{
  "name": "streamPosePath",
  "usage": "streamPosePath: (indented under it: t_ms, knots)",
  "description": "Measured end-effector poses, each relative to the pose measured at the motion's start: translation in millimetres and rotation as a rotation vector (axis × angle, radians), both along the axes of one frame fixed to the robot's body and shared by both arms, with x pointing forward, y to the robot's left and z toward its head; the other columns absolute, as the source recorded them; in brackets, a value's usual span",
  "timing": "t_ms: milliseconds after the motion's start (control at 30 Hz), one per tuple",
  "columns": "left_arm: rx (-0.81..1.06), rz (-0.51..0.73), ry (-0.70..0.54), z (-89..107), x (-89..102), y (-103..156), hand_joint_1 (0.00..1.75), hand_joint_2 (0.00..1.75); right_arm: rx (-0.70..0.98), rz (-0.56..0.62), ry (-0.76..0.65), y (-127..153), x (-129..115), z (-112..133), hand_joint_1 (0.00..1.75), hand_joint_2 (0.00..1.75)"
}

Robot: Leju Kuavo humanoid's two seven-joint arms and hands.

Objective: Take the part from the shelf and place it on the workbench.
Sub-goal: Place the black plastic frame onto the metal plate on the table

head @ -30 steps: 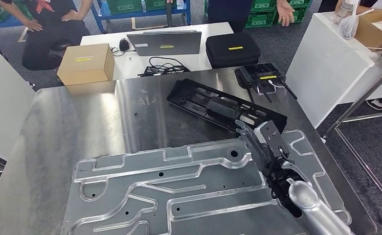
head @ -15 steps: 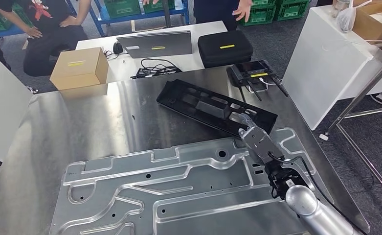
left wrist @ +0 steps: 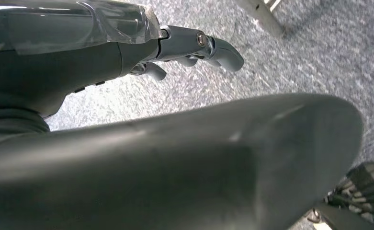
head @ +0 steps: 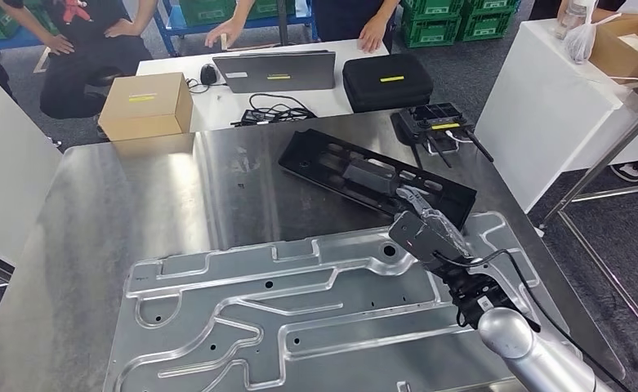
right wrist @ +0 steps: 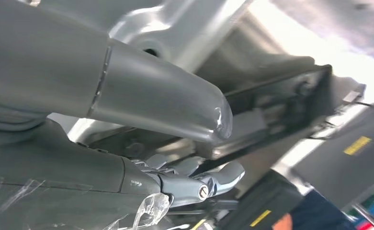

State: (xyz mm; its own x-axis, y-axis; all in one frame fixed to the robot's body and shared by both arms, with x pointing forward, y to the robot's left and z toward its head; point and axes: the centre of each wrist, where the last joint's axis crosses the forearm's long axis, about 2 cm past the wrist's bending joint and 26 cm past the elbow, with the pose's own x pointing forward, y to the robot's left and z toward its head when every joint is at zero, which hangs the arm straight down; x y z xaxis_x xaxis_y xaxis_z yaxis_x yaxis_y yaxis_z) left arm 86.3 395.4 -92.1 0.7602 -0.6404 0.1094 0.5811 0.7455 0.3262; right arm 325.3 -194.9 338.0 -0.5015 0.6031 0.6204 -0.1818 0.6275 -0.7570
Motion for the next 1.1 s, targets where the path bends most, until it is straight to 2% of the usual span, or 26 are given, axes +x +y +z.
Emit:
streamPosePath:
  t_ms: [167, 567, 900, 1100]
  knots:
    - [-0.026, -0.013, -0.017, -0.6, 0.2, -3, 0.0, 0.0, -0.1, -0.025, -0.023, 1, 1, 5, 0.0, 0.0]
    - [-0.06, -0.004, -0.007, -1.1, -0.9, -5, 0.0, 0.0, -0.176, -0.013, -0.03, 6, -1, 5, 0.0, 0.0]
    - [-0.06, 0.013, -0.032, 0.5, 3.5, -1, 0.0, 0.0, -0.261, -0.059, -0.078, 0, 5, 37, 0.0, 0.0]
    - [-0.087, 0.003, -0.042, -1.4, 2.1, -9, 0.0, 0.0, -0.282, -0.085, -0.087, -7, 7, 47, 0.0, 0.0]
